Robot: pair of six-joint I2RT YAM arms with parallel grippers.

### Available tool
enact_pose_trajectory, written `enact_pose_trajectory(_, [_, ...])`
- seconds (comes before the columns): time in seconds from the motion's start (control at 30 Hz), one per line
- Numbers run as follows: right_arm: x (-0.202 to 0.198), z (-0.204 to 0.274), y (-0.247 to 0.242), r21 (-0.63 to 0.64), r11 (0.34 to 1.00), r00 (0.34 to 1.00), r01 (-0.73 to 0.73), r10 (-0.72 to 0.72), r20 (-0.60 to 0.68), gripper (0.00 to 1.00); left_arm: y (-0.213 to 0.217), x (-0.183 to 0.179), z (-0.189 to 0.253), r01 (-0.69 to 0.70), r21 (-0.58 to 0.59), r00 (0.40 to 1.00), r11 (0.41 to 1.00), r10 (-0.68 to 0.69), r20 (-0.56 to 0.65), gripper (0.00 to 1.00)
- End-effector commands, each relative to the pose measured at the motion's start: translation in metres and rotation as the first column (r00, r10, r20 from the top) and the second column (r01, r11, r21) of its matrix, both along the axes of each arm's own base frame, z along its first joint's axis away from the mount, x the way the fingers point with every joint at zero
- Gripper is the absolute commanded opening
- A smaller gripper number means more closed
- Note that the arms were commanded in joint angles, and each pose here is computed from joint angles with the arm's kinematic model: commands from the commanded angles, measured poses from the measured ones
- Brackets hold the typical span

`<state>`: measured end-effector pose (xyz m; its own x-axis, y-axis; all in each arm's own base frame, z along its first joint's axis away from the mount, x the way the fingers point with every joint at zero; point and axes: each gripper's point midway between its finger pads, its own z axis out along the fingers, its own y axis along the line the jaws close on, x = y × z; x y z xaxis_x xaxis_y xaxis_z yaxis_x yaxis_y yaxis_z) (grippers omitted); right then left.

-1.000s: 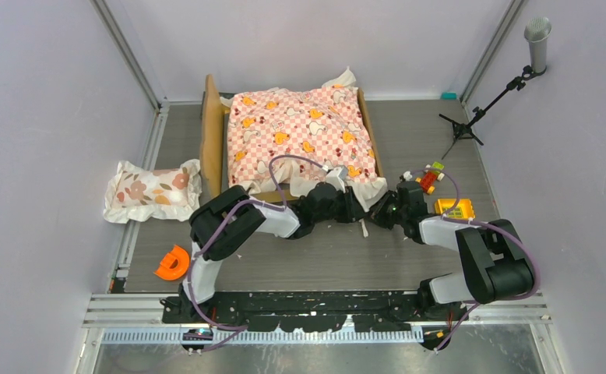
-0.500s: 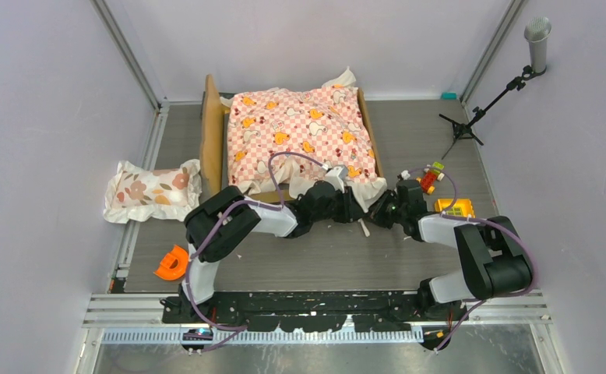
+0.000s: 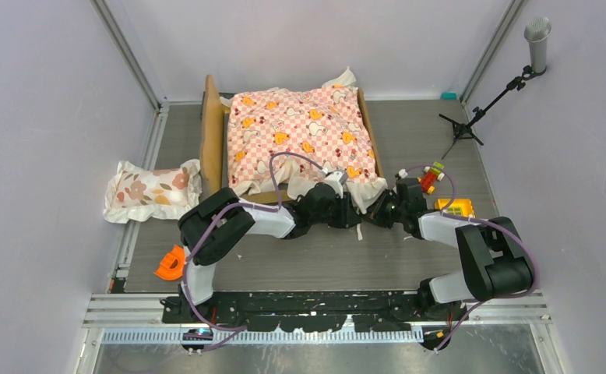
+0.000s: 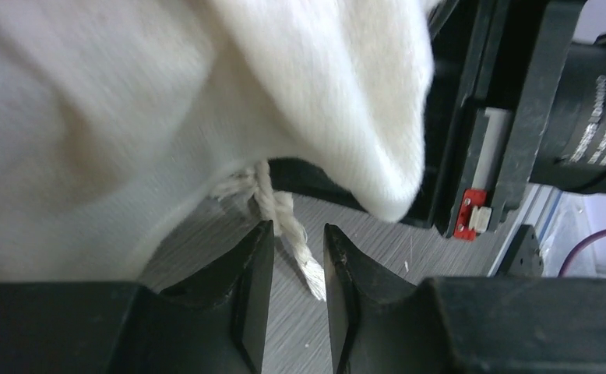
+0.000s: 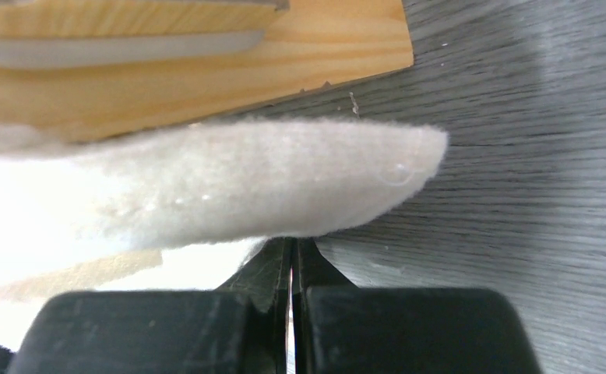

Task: Set up the pet bed
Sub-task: Tie the ropes to the bed frame.

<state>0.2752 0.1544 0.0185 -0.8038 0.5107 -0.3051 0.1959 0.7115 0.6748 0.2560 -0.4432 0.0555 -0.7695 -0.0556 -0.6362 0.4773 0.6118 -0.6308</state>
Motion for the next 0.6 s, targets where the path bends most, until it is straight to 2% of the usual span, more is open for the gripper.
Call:
enact_pose_trajectory(0.0, [0.012,0.017,-0.002,-0.026,1.0,0.998,-0.005,0.006,0.06,0.02,0.009,-0.006,0.013,0.013,0.043,0.999,0.999,-0.014,0.04,0.33])
enact_pose_trajectory(0.4, [0.012,0.015,-0.003,-0.033,0.999,0.999,-0.001,0.003,0.054,0.02,0.017,-0.011,0.026,0.028,0.041,0.997,0.999,-0.031,0.066,0.36])
enact_pose_trajectory(0.57, [0.012,0.016,-0.002,-0.029,1.0,0.998,-0.001,0.003,0.056,0.02,0.04,0.005,0.015,-0.064,0.084,0.997,0.994,0.06,0.05,0.36])
